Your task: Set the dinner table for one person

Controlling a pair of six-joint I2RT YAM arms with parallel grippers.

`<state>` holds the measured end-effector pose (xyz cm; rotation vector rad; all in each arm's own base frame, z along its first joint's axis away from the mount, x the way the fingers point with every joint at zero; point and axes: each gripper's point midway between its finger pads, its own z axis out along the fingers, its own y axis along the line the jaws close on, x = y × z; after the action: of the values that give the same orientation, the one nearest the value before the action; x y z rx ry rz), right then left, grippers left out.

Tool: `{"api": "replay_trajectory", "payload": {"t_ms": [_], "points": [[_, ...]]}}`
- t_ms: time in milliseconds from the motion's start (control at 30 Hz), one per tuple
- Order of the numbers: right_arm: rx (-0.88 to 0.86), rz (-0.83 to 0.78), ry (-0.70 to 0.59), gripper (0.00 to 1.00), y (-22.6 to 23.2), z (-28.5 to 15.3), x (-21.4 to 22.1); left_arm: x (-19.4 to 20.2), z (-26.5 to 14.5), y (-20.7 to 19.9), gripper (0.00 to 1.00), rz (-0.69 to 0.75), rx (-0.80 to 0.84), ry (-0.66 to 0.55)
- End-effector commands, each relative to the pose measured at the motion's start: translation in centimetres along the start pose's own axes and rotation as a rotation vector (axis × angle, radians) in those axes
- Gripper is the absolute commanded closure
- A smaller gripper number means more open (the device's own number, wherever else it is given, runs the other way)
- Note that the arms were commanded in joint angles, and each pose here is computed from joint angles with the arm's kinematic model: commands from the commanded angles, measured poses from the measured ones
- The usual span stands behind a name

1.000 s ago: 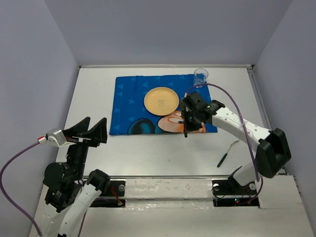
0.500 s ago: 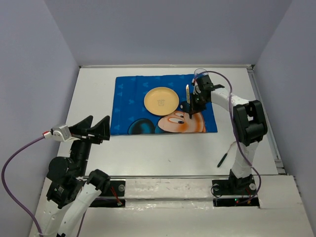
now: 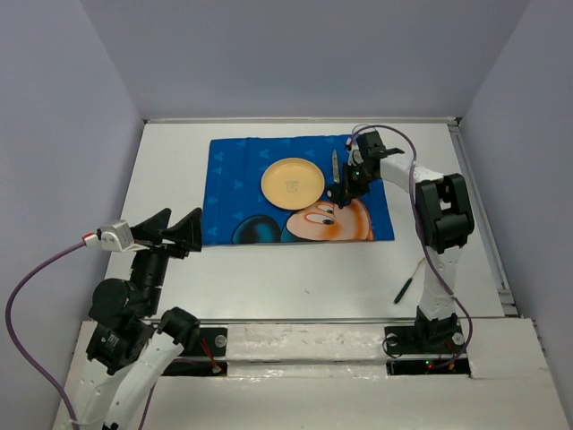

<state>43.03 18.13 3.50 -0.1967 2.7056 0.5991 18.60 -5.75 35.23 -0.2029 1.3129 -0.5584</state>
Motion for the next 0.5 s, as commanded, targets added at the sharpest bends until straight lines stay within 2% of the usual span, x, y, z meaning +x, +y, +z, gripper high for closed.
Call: {"api": "replay_trajectory", "payload": {"t_ms": [0,233,367,400,467], "points": [[-0.006,-0.009,-0.052,1.0,0.3,-1.3,-1.9,-0.7,0.5,-0.2,0.01,0.008,0.002,-0.024],[0.053,0.03,0.013,1.0,-0.9,-0.8,-0.7,-0.7,0.5,-0.4,0.01,0.008,0.008,-0.023],[0.082,0.053,0.02,0.94,-1.4,-0.6,-0.4,-0.7,0.5,-0.5,0.01,0.007,0.017,-0.024],[0.083,0.06,0.019,0.87,-1.4,-0.6,-0.4,-0.8,0.5,-0.5,0.01,0.006,0.016,-0.026],[0.091,0.06,0.016,0.83,-1.5,-0.7,-0.5,-0.8,0.5,-0.5,0.01,0.007,0.015,-0.027]]}}
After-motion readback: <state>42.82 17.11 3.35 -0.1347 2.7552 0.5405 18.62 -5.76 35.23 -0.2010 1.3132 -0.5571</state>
